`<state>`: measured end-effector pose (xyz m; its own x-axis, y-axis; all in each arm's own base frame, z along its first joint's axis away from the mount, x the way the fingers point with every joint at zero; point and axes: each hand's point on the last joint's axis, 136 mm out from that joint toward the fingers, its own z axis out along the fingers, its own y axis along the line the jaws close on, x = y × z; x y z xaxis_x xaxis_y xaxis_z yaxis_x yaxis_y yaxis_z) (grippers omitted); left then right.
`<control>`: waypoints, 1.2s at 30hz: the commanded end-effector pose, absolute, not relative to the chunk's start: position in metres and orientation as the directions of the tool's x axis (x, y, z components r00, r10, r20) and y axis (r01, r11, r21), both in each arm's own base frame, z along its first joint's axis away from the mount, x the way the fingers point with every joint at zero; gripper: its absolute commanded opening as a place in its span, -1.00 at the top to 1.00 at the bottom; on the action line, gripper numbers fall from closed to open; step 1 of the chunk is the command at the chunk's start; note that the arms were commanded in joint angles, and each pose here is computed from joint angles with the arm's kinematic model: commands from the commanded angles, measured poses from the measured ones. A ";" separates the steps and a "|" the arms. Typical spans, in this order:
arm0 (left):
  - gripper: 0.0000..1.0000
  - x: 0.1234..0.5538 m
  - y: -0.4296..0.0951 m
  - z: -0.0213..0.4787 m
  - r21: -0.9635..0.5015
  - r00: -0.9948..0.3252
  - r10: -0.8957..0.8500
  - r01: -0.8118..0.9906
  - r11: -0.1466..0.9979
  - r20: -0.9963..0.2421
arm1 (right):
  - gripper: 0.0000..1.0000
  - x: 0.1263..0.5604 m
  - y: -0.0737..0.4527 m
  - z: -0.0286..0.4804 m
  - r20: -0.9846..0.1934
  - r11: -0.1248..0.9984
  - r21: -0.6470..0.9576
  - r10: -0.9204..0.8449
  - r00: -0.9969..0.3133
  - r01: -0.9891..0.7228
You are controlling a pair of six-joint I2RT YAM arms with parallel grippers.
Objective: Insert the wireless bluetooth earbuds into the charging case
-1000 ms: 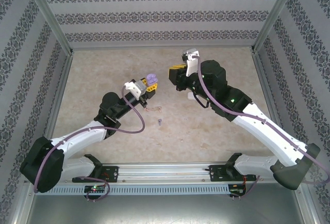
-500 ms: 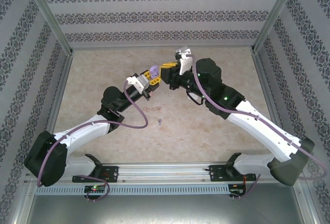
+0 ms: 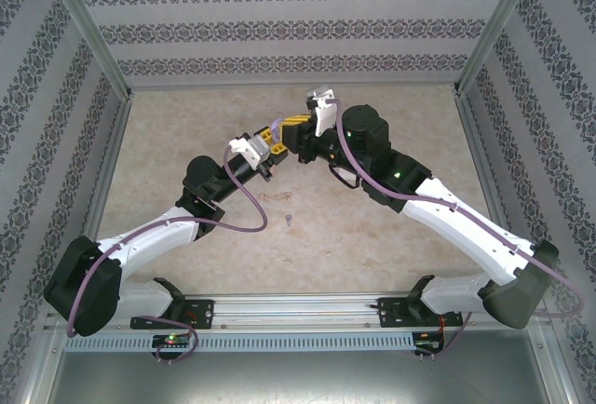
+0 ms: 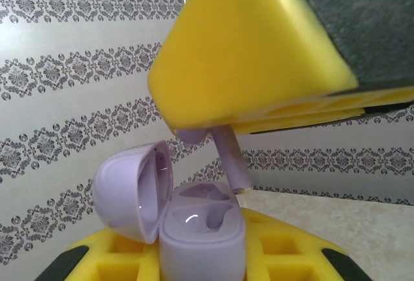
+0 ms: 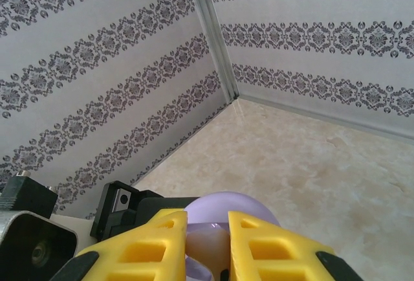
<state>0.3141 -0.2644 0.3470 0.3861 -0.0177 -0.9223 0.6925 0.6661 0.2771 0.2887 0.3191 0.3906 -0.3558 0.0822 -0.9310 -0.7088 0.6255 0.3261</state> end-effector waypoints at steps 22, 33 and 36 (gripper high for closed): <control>1.00 0.290 -0.263 0.383 0.307 0.462 -0.082 0.701 0.644 -0.883 | 0.65 0.296 0.322 0.381 -0.943 0.664 0.275 0.046 -0.330 -0.695; 1.00 0.291 -0.263 0.383 0.300 0.453 -0.079 0.701 0.647 -0.888 | 0.68 0.278 0.346 0.364 -0.944 0.595 0.225 -0.061 -0.323 -0.771; 1.00 0.291 -0.262 0.383 0.297 0.451 -0.079 0.700 0.650 -0.889 | 0.68 0.271 0.352 0.358 -0.944 0.575 0.205 -0.096 -0.315 -0.792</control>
